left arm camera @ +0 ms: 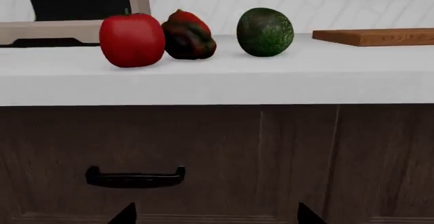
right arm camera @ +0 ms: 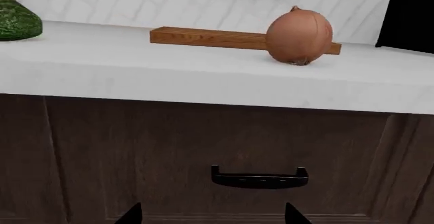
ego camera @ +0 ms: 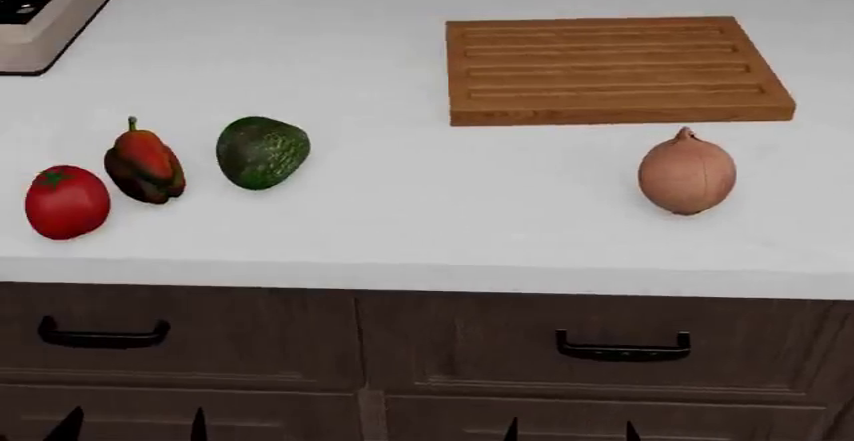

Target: Place the avocado, onion, tomato and bell pepper on the cutting board.

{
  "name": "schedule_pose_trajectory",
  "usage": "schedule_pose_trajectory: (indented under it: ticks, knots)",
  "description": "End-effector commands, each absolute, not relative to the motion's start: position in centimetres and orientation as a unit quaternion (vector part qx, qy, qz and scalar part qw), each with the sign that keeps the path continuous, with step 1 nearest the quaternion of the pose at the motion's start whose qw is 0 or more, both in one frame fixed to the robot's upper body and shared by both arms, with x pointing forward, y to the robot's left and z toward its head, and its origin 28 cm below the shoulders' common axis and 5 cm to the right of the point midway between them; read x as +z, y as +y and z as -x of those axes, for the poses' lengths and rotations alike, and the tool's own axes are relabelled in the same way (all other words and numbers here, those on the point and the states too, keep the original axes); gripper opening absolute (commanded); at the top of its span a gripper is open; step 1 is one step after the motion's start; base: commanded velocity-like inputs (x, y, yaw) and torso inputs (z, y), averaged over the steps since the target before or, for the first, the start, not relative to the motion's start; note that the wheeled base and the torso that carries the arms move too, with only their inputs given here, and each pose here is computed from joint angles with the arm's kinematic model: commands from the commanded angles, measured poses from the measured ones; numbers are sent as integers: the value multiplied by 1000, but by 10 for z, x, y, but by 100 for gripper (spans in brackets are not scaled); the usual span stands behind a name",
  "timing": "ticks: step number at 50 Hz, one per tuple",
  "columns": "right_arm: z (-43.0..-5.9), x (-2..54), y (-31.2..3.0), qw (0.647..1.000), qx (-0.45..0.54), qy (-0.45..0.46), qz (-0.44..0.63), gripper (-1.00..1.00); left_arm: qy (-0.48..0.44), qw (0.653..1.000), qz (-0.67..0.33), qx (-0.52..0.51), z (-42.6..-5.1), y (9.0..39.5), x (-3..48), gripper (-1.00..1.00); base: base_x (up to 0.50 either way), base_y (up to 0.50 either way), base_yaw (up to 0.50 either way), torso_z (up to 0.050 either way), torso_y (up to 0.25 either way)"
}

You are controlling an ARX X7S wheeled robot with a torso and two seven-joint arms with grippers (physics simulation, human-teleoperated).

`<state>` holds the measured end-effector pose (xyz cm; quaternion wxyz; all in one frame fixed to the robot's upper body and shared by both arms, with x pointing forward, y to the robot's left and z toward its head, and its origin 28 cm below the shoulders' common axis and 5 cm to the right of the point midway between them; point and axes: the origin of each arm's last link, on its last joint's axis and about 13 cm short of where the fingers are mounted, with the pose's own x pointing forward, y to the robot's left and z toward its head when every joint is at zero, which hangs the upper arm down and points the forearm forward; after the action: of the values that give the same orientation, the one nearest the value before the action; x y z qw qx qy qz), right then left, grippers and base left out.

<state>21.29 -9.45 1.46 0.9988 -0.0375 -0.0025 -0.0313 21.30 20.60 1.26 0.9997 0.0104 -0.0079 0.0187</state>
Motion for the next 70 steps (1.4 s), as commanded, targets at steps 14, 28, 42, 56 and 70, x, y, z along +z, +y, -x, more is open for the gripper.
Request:
schedule_pose_trajectory:
  ticks: [14, 28, 42, 56, 70]
  knots:
    - [-212, 16, -93, 998, -41, -7, 46, 100, -12, 999, -18, 27, -213, 207, 12, 100, 0, 500, 0, 0, 0]
    - [-210, 16, -92, 997, -20, -27, 71, 100, -16, 999, -21, 27, -212, 207, 12, 100, 225, 386, 0, 0, 0]
    - [-191, 149, -84, 986, -36, -147, 65, 100, -136, 991, 11, 10, -198, 202, 118, 100, 143, 53, 0, 0, 0]
    - [-227, 171, -91, 987, -1, -152, 51, 100, -108, 994, 28, -12, -239, 199, 158, 100, 0, 0, 0, 0, 0]
    - [-222, 170, -82, 987, -2, -145, 73, 100, -109, 993, 40, -22, -232, 202, 160, 100, 233, 190, 0, 0, 0]
